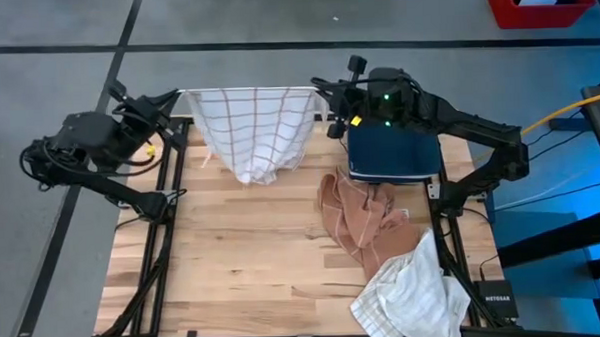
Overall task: Fold towel
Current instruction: Fold the brown striped towel on the table
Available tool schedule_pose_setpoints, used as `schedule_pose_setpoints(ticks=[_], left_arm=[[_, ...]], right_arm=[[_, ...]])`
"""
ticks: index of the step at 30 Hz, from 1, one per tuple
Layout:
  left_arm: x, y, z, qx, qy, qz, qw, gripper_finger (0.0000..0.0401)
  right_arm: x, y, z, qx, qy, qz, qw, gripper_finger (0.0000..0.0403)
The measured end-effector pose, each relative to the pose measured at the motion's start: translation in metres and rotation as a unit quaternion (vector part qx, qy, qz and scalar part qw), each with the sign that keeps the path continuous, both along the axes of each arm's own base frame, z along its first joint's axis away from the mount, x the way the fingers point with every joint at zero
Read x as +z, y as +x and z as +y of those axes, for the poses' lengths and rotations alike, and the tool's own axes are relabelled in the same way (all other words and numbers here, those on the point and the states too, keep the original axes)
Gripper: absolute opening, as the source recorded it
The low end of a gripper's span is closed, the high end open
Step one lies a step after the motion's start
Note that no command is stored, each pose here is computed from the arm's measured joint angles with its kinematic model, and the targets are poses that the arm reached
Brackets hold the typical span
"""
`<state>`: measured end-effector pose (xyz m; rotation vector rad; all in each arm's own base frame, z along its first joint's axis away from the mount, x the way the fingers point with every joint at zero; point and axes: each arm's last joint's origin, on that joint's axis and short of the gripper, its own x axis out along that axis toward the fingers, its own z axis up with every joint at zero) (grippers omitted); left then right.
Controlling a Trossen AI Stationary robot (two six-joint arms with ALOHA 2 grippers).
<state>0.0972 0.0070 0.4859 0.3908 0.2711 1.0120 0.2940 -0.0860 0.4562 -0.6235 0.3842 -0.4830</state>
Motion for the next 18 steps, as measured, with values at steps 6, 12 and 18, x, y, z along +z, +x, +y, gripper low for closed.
schedule_pose_setpoints(ticks=[6,12,18], left_arm=[[0.004,0.007,-0.001,-0.001,0.024,0.025,0.999,0.0003],[0.031,0.009,-0.002,0.011,0.064,-0.013,0.998,0.0003],[0.025,0.005,-0.001,0.013,0.052,-0.007,0.999,0.0003]], right_arm=[[0.023,-0.008,0.001,-0.017,-0.027,-0.019,0.999,0.0009],[0.056,-0.021,0.004,-0.017,-0.042,-0.066,0.997,0.0009],[0.044,-0.024,0.009,0.031,0.062,-0.028,0.997,0.0009]])
